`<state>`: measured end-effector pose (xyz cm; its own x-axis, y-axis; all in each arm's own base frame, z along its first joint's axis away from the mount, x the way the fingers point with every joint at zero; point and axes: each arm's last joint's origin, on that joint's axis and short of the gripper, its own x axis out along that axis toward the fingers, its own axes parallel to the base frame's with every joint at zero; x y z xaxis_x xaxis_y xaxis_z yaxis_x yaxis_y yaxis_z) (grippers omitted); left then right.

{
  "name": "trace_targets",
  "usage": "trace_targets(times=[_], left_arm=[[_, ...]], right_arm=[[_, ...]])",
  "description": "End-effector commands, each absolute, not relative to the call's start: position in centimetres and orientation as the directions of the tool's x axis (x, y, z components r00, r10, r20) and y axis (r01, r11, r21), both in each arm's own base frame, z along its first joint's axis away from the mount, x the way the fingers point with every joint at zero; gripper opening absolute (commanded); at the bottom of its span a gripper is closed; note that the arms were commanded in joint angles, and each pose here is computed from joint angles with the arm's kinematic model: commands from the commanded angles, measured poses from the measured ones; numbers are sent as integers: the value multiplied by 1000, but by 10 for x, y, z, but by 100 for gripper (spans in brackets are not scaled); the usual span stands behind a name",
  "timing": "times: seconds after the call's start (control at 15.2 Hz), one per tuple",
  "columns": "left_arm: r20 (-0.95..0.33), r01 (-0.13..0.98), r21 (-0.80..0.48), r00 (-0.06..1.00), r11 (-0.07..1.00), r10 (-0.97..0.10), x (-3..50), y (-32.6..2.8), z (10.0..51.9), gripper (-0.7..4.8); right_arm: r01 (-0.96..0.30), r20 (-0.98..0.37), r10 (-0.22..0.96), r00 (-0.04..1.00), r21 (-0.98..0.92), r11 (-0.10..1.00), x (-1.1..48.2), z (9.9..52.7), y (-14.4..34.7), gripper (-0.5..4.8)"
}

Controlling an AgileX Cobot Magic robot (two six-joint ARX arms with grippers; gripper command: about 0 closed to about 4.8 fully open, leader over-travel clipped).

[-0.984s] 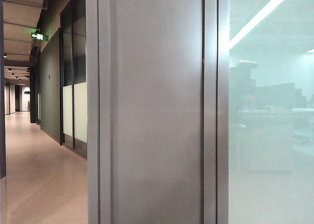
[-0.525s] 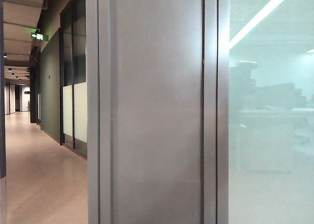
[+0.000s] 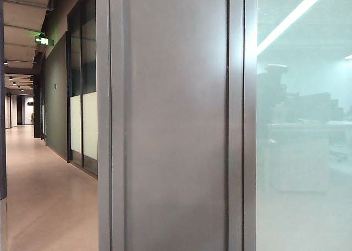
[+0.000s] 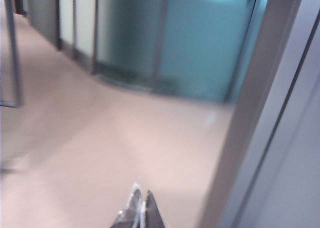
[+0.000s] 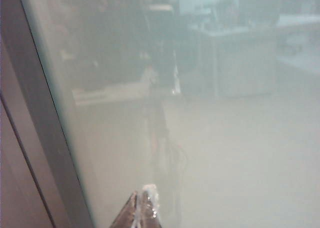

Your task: Raise the arm to find the leftmost switch on the wall and turn off the lights.

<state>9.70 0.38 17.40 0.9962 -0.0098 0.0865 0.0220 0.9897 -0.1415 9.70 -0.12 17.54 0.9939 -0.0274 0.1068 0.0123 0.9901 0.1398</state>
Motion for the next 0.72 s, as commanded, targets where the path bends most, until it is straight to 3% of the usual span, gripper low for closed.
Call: trace_targets(times=[0.07,0.2,0.39,0.72], left_arm=[[275,143,-433,961,890,-20,93,3,193,-5],[368,228,-461,929,857,-50,90,2,203,-6],[486,312,-386,868,868,-96,78,0,235,-5],[573,252,-194,814,948,-99,57,-1,293,-5]], right_arm=[[-30,228,-19,973,210,977,94,190,-1,-1],[-47,297,-17,955,207,977,92,199,-1,-1],[-47,379,-32,925,199,979,82,229,-1,-1],[18,465,-74,882,123,992,69,280,-2,-1]])
